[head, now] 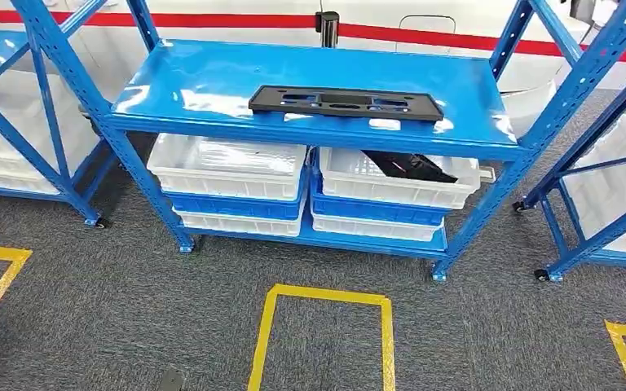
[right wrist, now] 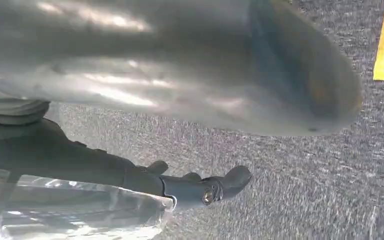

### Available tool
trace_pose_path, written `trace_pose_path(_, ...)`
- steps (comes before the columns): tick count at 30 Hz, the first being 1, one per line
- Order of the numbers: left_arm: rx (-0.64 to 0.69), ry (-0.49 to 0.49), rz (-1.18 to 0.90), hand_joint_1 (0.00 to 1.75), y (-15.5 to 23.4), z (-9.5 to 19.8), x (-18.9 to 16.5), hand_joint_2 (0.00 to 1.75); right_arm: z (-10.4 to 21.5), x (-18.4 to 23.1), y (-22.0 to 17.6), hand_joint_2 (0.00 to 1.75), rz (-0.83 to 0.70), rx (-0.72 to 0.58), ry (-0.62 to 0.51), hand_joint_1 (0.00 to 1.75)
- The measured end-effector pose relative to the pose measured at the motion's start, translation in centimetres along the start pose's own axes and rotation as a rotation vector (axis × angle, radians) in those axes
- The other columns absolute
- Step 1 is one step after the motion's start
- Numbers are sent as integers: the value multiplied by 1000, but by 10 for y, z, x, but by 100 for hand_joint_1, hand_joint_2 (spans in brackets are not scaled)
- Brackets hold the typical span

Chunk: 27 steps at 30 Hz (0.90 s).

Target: Take the parts from the cabinet and place them on the table.

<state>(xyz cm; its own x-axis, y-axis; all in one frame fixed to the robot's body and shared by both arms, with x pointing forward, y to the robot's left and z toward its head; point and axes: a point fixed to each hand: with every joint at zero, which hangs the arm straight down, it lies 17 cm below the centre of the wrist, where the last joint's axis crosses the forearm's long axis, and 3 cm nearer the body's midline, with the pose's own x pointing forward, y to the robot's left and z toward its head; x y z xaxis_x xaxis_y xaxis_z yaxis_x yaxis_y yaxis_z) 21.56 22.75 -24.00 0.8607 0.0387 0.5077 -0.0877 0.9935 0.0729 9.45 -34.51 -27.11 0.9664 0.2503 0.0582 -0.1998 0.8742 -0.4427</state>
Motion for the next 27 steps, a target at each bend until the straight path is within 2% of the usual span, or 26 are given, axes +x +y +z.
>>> trace_pose_path(11, -8, 7, 1, 0, -1, 0, -1, 175, 0, 1, 0, 0, 17, -2, -5, 0)
trace_pose_path(12, -13, 7, 2, 0, -2, 0, -1, 175, 0, 1, 0, 175, 17, -2, -5, 0)
trace_pose_path(27, -37, 22, 7, 0, -6, 1, -5, 175, 1, -2, 4, 175, 10, 23, 8, 0)
